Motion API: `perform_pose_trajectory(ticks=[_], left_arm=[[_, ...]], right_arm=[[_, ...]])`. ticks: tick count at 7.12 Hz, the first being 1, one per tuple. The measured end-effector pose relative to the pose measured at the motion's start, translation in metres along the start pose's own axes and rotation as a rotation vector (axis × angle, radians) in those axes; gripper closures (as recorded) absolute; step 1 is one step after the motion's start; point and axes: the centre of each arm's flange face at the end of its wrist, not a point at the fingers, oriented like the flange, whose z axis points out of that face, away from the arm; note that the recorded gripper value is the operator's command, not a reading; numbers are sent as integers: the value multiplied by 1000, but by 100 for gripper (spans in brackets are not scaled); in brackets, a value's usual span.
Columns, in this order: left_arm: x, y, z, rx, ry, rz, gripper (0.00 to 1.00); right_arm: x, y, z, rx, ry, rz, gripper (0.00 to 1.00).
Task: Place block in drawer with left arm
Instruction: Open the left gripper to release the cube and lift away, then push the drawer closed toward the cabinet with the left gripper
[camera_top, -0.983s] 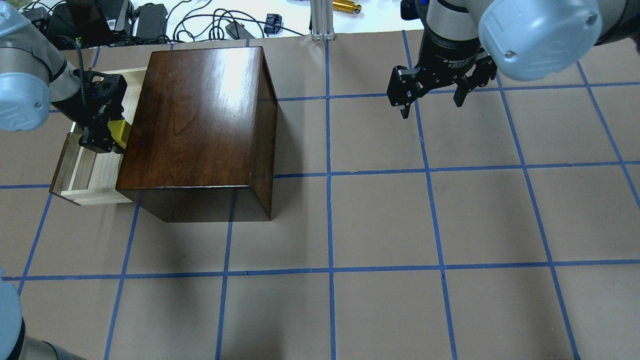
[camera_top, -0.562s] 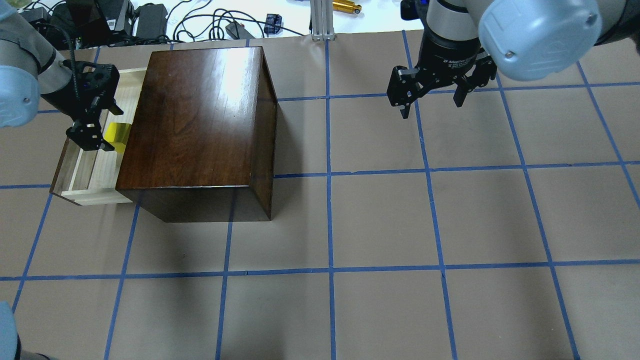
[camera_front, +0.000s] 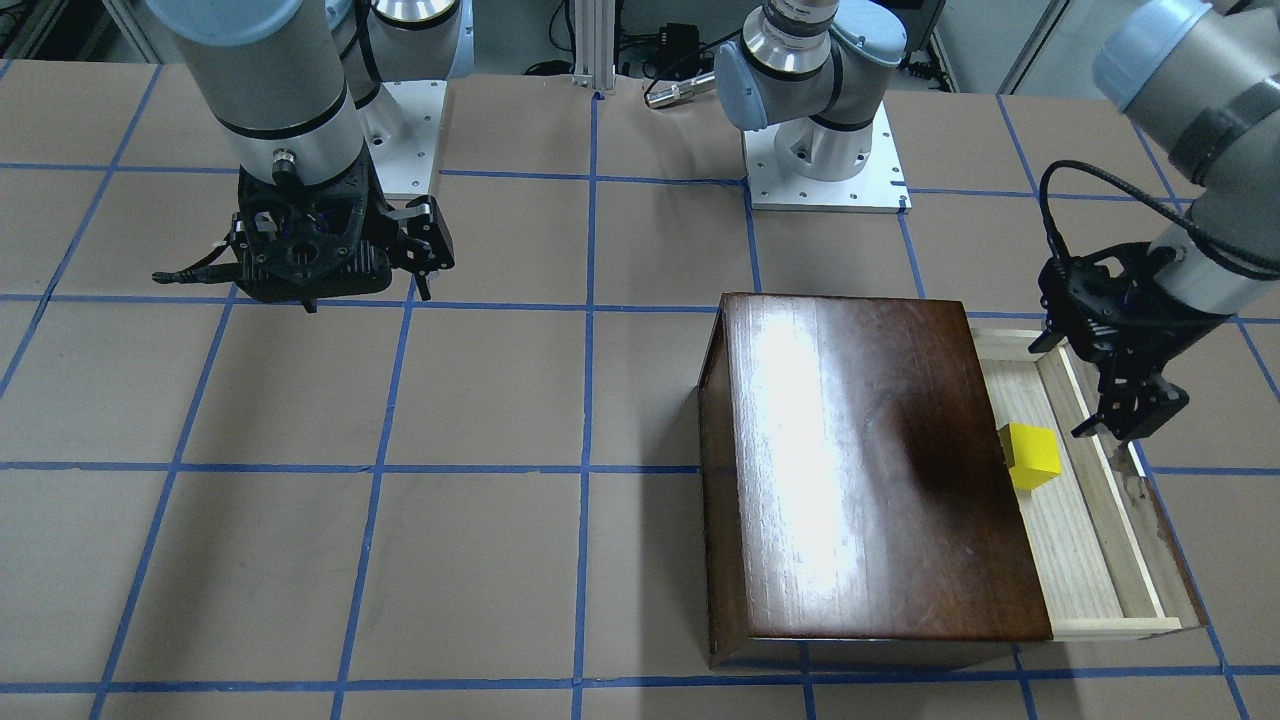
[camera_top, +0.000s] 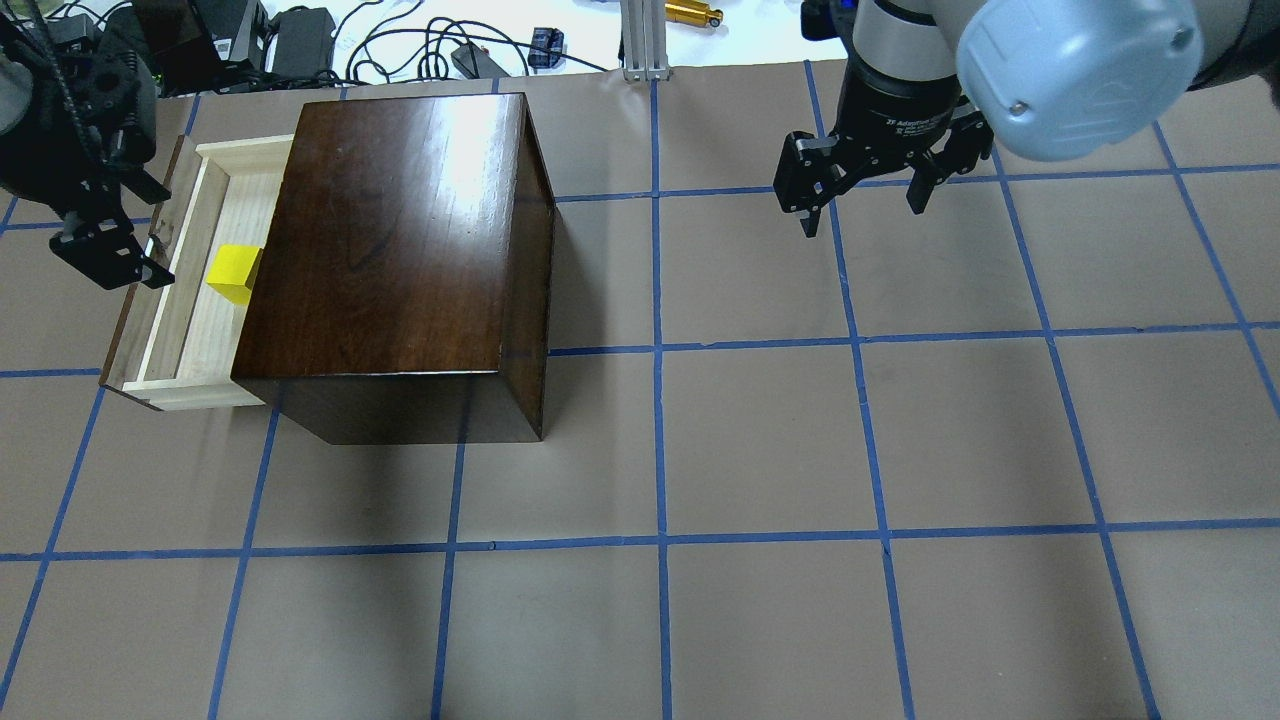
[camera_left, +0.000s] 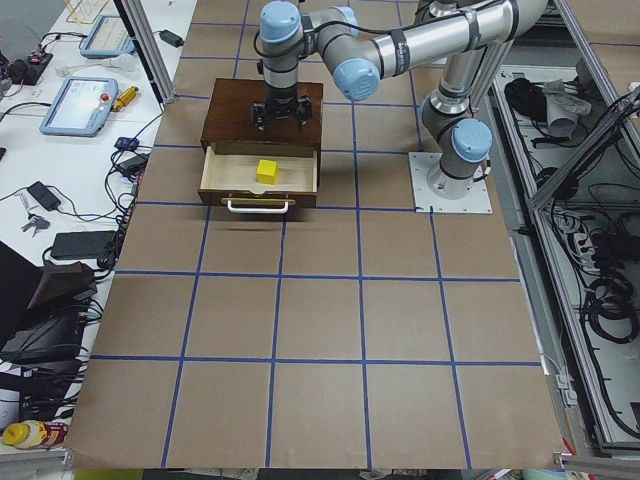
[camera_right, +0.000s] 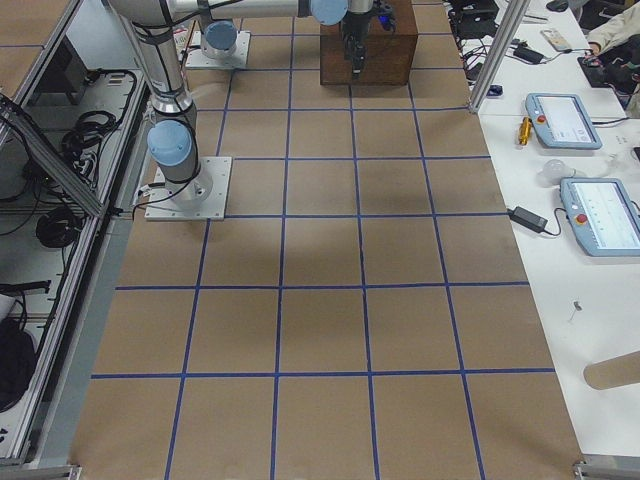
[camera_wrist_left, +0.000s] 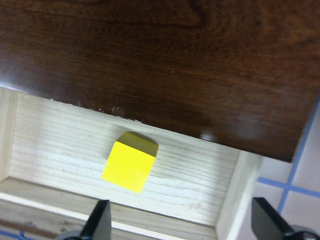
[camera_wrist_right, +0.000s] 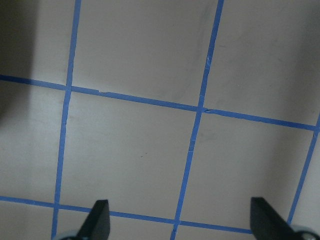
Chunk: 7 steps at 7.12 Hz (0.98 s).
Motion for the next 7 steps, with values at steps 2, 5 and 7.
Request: perform_pose_trajectory(ticks=[2,5,7], left_arm=[[22,-6,-28,15,-30,-351,0],[44,-66,-38,71,-28,-874,0],[70,-126,-36,85,-9,-1087,0]], right_arm=[[0,0,0,0,0,0,0],[0,0,0,0,0,0,0],[0,0,0,0,0,0,0]])
